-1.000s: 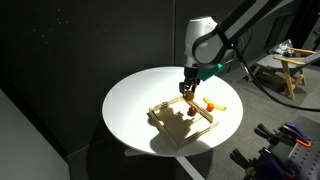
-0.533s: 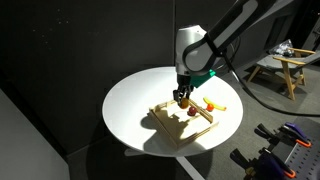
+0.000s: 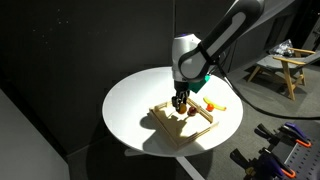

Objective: Pick up the yellow lemon toy and put it in the wooden tray

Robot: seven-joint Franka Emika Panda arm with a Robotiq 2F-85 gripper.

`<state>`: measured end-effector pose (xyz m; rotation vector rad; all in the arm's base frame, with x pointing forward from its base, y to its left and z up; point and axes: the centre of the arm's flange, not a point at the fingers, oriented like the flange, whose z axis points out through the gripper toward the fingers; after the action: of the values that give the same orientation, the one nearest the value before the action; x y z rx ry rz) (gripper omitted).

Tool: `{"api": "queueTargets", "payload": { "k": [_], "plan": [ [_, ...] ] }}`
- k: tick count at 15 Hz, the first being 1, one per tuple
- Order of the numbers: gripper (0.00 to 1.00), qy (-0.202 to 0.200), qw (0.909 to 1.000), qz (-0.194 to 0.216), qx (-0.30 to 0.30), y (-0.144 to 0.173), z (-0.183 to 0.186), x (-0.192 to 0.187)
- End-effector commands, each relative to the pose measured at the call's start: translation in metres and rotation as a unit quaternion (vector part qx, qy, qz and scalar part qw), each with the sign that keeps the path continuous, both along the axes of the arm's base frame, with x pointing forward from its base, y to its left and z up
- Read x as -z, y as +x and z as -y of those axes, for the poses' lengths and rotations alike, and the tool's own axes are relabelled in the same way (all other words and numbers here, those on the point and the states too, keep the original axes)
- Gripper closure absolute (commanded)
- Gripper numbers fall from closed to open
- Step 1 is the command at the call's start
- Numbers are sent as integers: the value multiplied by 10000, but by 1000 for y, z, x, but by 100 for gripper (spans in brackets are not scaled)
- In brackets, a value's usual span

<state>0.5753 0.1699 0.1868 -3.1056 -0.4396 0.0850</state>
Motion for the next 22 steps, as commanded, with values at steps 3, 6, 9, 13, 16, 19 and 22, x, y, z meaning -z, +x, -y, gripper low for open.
{"api": "queueTargets", "payload": {
  "k": [3, 6, 9, 13, 16, 19, 22],
  "plan": [
    [60, -183, 9988, 18, -452, 14, 4, 19],
    [60, -259, 9980, 62, -567, 16, 8, 30],
    [60, -310, 9973, 127, -659, 19, 11, 41],
    [60, -338, 9965, 165, -748, 18, 13, 54],
    [60, -338, 9964, 142, -765, 17, 14, 63],
    [60, -338, 9965, 101, -760, 16, 17, 70],
    [60, -346, 9964, 73, -767, 16, 19, 75]
  ]
}}
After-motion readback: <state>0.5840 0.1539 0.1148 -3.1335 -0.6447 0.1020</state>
